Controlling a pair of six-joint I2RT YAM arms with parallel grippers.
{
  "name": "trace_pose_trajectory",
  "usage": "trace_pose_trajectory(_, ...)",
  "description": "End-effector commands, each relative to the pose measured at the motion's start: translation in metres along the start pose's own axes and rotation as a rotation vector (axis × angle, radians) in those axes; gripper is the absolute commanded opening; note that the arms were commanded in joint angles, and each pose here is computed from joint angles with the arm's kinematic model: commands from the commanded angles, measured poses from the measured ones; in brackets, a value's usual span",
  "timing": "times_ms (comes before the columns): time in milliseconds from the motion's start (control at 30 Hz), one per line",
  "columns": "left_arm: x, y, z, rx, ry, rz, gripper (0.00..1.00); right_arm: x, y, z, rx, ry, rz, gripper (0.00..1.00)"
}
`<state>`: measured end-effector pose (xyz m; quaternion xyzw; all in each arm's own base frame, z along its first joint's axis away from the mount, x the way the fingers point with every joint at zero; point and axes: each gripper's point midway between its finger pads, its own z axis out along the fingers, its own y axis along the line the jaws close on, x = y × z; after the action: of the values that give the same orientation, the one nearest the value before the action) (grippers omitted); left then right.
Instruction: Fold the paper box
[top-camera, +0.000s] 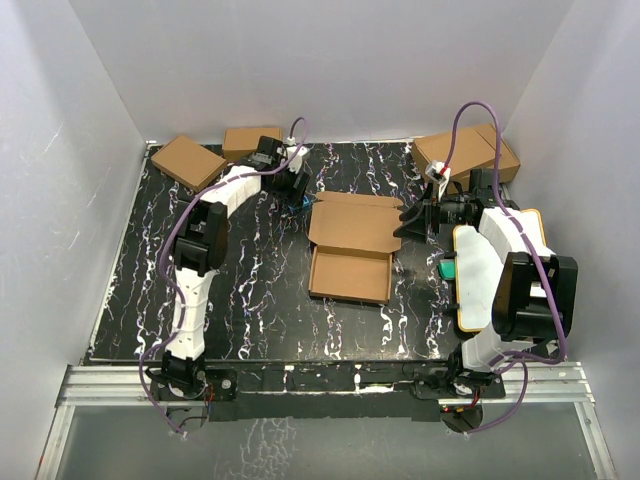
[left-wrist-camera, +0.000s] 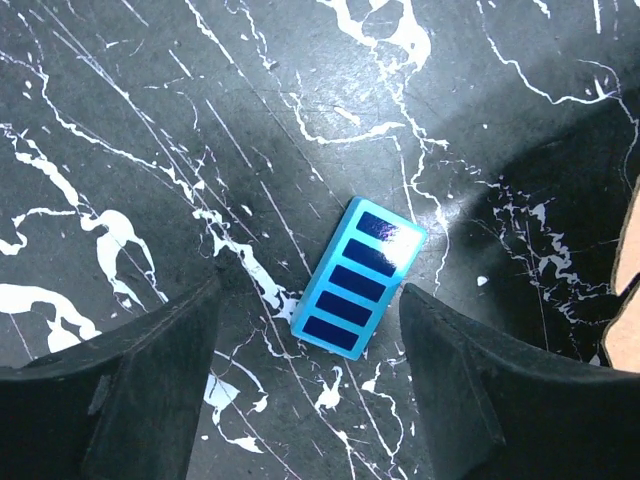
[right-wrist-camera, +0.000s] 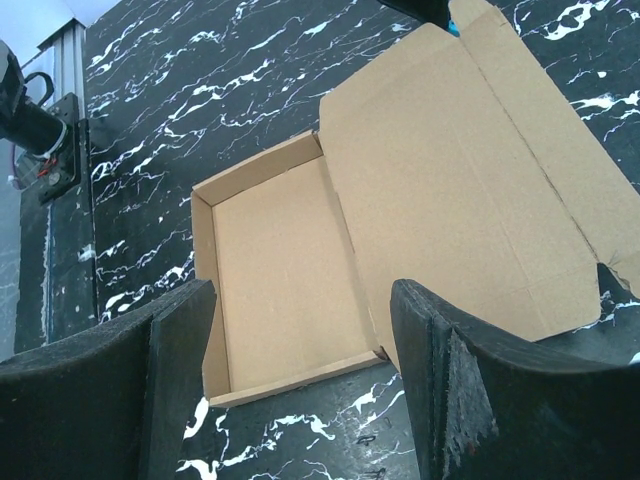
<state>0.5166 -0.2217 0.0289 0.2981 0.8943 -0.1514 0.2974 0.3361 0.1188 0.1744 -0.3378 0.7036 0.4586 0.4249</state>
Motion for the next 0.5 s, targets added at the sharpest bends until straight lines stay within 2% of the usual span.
trace_pose_trajectory(0,-0.001,-0.005,-0.002,0.052,0.022,0.01,0.67,-0.013,-0.003,-0.001,-0.023,-0.029,-0.068,0.76)
trace_pose_trajectory(200,0.008,-0.008,0.001,0.061,0.043,-0.012,0.5,-0.011,-0.004,-0.001,-0.024,-0.027,-0.059,0.76)
trace_pose_trajectory(400,0.009,-0.008,-0.013,0.027,0.024,-0.038,0.24,-0.009,-0.004,-0.001,-0.032,-0.024,-0.044,0.75)
trace_pose_trajectory(467,0.005,-0.009,-0.026,0.003,-0.007,-0.052,0.22,-0.008,-0.003,-0.001,-0.038,-0.026,-0.04,0.75)
